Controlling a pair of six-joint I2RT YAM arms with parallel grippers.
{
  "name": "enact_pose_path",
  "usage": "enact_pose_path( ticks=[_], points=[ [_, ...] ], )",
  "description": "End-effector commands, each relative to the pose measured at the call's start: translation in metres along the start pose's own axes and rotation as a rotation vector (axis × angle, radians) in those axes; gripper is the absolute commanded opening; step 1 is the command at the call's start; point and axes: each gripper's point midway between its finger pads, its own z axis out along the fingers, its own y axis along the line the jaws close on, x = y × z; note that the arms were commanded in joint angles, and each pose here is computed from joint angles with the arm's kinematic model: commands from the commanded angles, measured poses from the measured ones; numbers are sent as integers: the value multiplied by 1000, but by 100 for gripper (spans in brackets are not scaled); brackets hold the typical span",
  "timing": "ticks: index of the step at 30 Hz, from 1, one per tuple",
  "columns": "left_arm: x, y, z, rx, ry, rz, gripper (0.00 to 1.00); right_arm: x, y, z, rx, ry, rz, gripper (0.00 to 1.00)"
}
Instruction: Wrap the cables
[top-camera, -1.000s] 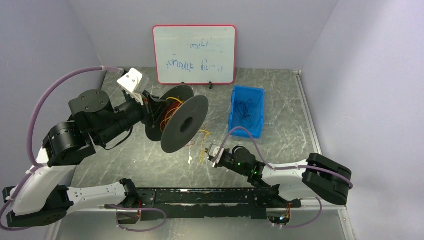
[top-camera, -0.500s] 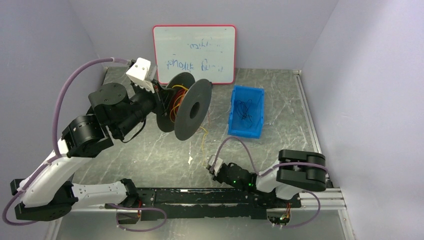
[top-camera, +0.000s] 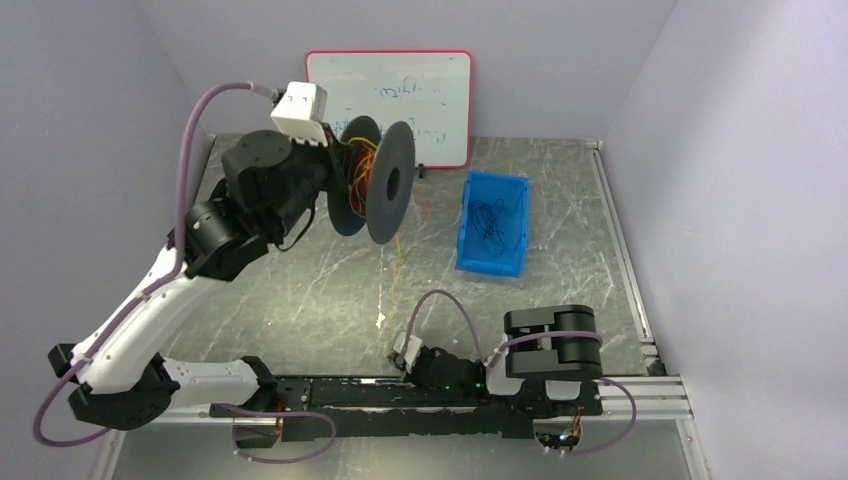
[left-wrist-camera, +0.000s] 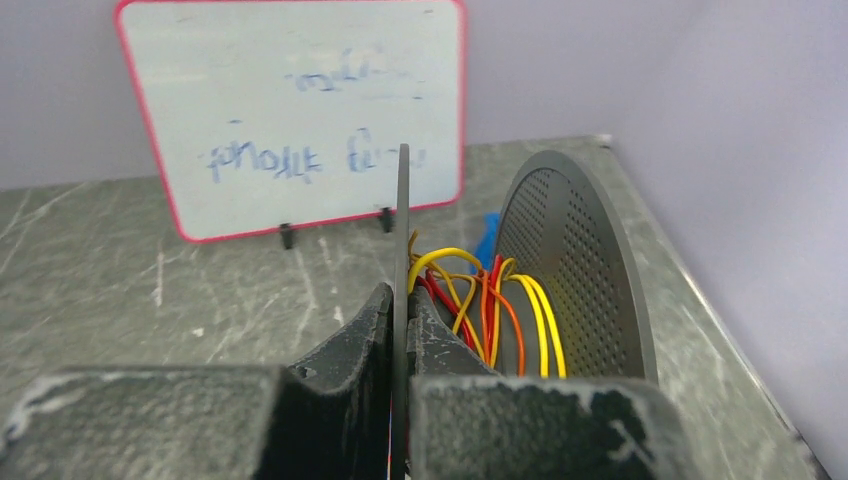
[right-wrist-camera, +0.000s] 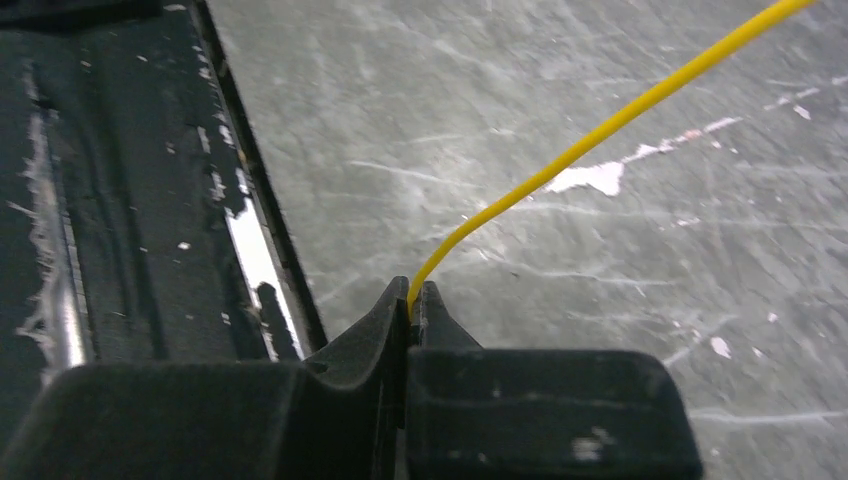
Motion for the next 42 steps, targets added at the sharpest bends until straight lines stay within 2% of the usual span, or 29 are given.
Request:
enact_pose_path(
  ticks=[1,6,11,19,27,31,35,42],
  points=[
    [-42,12,28,-31,-138,-143,7,-8,18,3,-20,-23,16,0],
    [-24,23,66,-113,-124,-165,7,-20,36,6,-57,-34,10,0],
    [-1,38,98,-216,-98,-129,7,-45,54,5,-92,-70,2,0],
    [51,57,123,-322,-36,-81,7,-114,56,-19,-66,-148,-29,0],
    [109,85,130,-433,34,3,7,-191,45,-56,0,-109,-48,0],
    [128,93,133,-463,57,22,7,-223,39,-78,57,-51,-114,0],
    [144,99,130,-481,86,41,7,-249,25,-98,148,15,-169,0],
    [172,108,119,-498,125,38,7,-297,-17,-131,332,53,-257,0]
  ],
)
